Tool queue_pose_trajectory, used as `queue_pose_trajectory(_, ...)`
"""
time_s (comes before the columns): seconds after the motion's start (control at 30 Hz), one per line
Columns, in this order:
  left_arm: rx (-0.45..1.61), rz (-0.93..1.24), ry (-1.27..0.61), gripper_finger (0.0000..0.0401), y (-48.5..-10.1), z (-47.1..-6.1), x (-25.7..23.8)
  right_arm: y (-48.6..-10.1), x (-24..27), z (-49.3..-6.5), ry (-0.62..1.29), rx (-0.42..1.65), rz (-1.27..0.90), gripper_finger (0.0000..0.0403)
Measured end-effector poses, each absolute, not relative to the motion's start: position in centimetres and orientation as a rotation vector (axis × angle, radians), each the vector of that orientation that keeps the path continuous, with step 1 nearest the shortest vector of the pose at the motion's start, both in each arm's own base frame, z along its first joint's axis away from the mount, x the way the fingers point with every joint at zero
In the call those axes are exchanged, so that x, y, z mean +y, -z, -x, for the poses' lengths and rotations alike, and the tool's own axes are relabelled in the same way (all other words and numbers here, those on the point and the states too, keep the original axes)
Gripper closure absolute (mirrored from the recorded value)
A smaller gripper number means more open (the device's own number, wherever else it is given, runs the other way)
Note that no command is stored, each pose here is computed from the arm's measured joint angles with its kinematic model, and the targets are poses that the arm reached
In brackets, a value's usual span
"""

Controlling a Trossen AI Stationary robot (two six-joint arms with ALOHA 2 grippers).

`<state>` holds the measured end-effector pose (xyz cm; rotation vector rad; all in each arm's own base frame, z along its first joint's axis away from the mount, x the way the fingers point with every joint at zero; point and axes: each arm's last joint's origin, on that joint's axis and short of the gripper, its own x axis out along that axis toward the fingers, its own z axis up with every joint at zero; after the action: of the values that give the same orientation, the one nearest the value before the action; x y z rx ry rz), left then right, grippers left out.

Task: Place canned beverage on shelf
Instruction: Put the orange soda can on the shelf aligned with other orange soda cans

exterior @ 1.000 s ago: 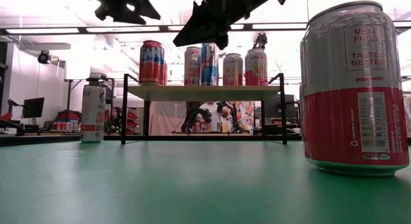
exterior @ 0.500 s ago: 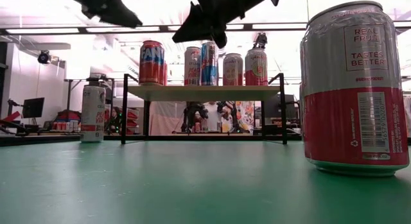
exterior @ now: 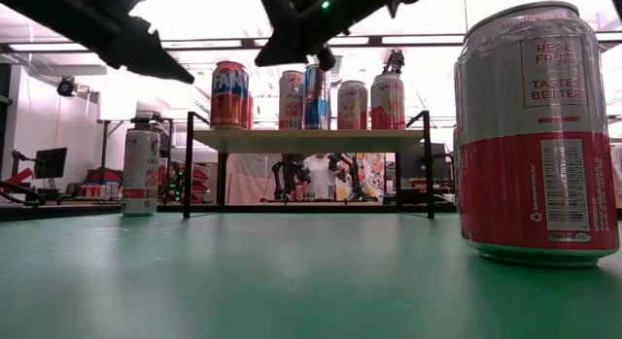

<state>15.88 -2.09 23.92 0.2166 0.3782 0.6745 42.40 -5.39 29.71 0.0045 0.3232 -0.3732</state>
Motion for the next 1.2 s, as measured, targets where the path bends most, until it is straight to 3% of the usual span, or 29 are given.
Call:
queue_pose_trajectory(0.33, 0.296, -0.330, -0.695, 0.0097, -26.1, -14.2, -0.9, -30.3, -8.8, -45.0, 0.582, 0.293, 0.038, 0.0394)
queue_pose_trajectory(0.87, 0.224, -0.200, -0.674, 0.0272, -25.6, -14.2, -1.0, -30.1, -8.5, -45.3, 0.578, 0.320, 0.025, 0.0394)
queue_pose_trajectory(1.2, 0.233, -0.153, -0.679, 0.0310, -25.0, -15.1, -1.2, -30.8, -5.8, -45.8, 0.510, 0.311, 0.067, 0.0394)
